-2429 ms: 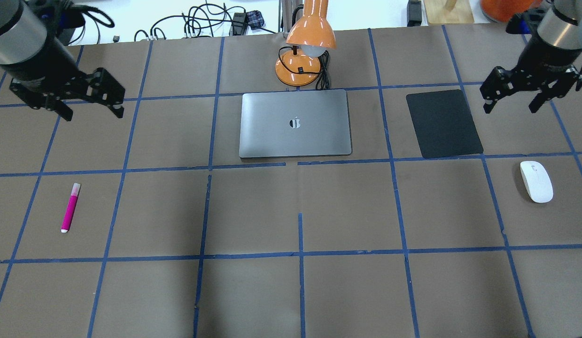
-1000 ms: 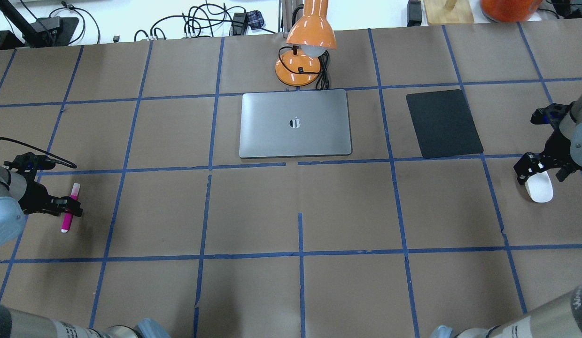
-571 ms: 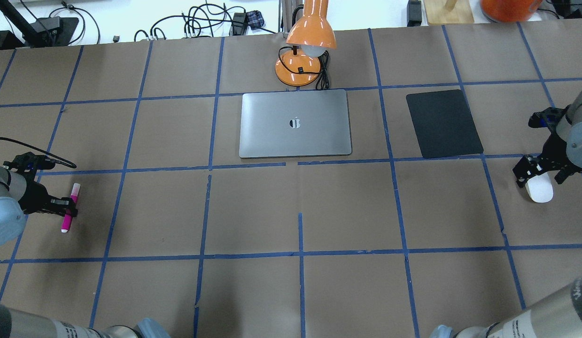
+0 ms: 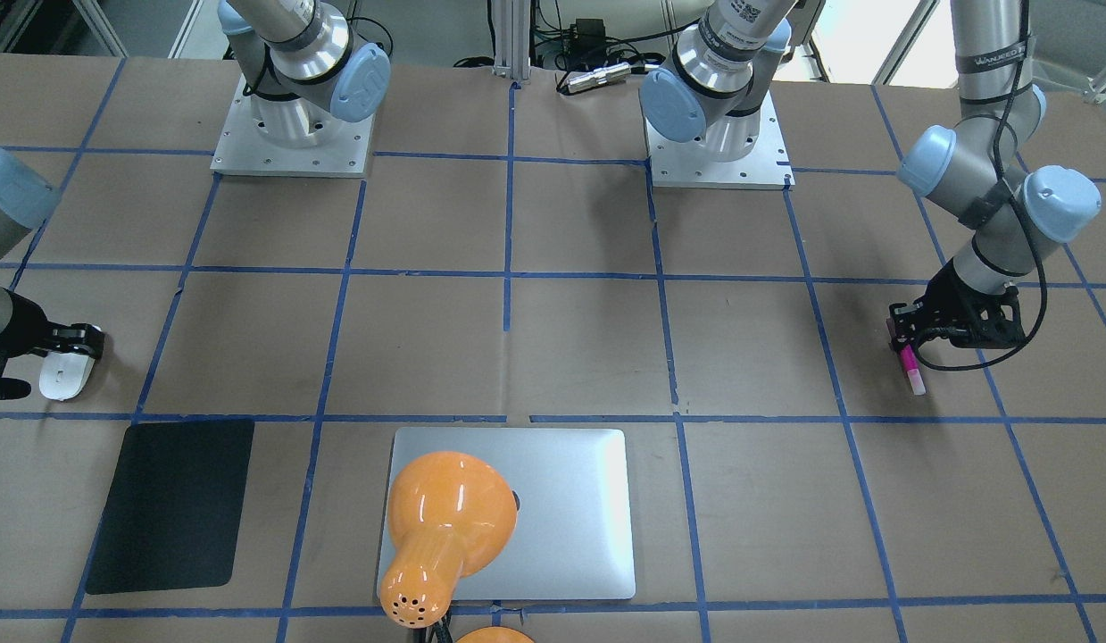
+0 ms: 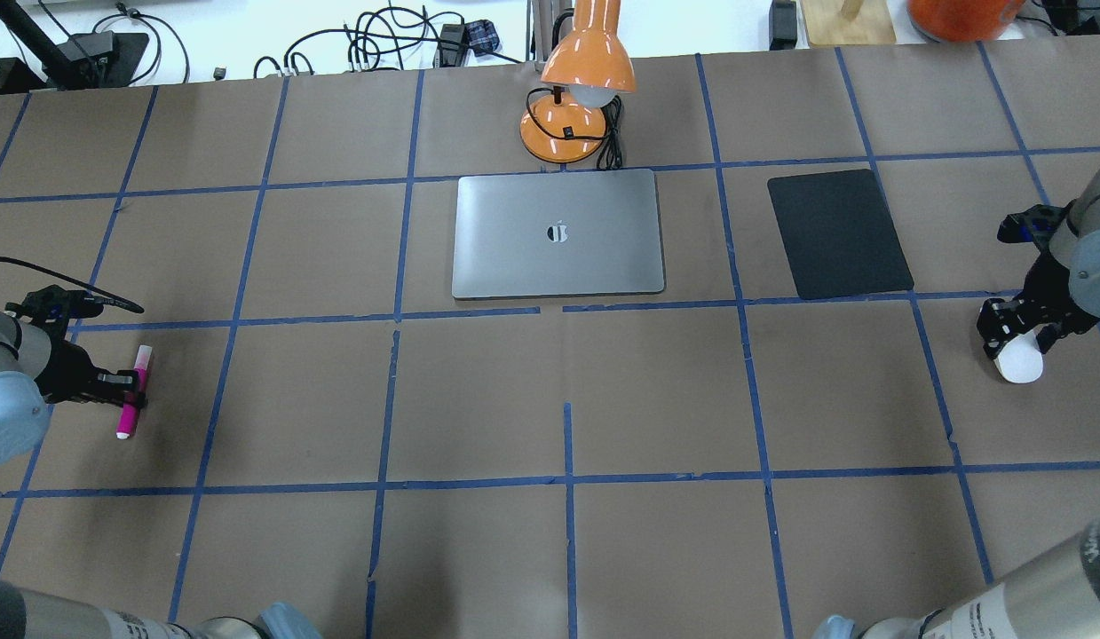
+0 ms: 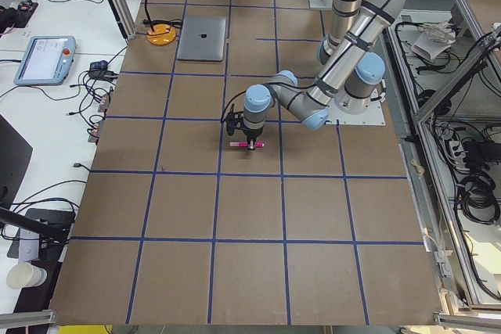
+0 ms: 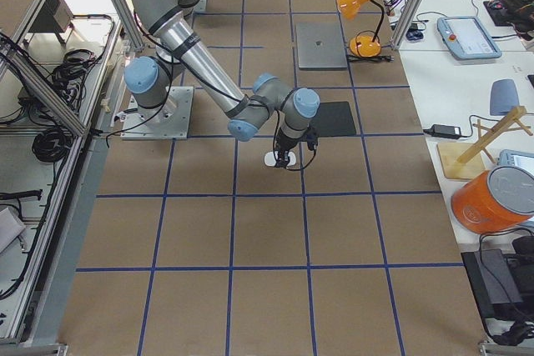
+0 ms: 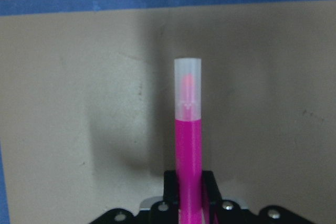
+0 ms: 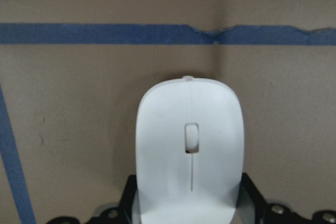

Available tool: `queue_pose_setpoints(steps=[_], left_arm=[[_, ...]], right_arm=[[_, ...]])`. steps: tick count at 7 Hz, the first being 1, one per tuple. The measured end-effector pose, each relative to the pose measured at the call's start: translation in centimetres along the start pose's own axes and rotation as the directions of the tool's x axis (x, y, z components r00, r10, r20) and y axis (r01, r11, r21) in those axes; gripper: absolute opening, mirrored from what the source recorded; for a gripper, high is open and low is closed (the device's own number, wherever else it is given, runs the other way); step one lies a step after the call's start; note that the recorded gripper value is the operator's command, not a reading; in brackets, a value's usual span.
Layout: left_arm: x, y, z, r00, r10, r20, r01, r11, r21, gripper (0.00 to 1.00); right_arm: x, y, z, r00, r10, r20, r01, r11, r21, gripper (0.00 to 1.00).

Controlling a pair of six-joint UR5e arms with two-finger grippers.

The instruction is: Place pen and mouse around notebook

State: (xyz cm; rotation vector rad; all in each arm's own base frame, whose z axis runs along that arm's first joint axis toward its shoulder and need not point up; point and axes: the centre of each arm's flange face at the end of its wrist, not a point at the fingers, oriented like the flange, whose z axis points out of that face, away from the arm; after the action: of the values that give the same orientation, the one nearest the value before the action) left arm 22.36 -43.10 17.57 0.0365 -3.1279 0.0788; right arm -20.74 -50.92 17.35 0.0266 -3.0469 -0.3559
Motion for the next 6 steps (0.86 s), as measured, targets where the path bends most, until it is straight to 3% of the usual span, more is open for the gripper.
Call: queue_pose_setpoints(steps=[2,3,4,5,6], left_arm=[[4.4,-1.0,-1.7,0.989,-0.146,-0.007,0.146,0.989,-0.009,0.00],[9.4,-2.2,-2.7,0.968,-0.251,-0.008,0.250,0.968,-0.014,0.00],[16.0,-3.3,-3.2,0.927,-0.374,-0.004,0.374,0.927,-0.014,0.00],[22.9,-3.9,-3.3,0.869,-0.494,-0.004,0.494,0.869,-0.012,0.00],[29.7,-4.0,-3.4,0.789,-0.615,-0.013,0.615,0.789,-0.003,0.00]], right_arm=[[0.3,-1.7,-3.1,1.000,-0.002,-0.020,0.003,0.999,0.054,0.16],[-0.7,-3.7,-5.8,1.000,-0.012,-0.017,0.014,0.996,0.094,0.16],[-3.6,-6.1,-8.4,1.000,-0.021,-0.007,0.022,0.993,0.113,0.16],[-7.7,-9.1,-9.8,0.999,-0.032,-0.007,0.033,0.992,0.123,0.17],[-11.9,-12.3,-9.8,0.999,-0.051,-0.005,0.051,0.990,0.129,0.28]])
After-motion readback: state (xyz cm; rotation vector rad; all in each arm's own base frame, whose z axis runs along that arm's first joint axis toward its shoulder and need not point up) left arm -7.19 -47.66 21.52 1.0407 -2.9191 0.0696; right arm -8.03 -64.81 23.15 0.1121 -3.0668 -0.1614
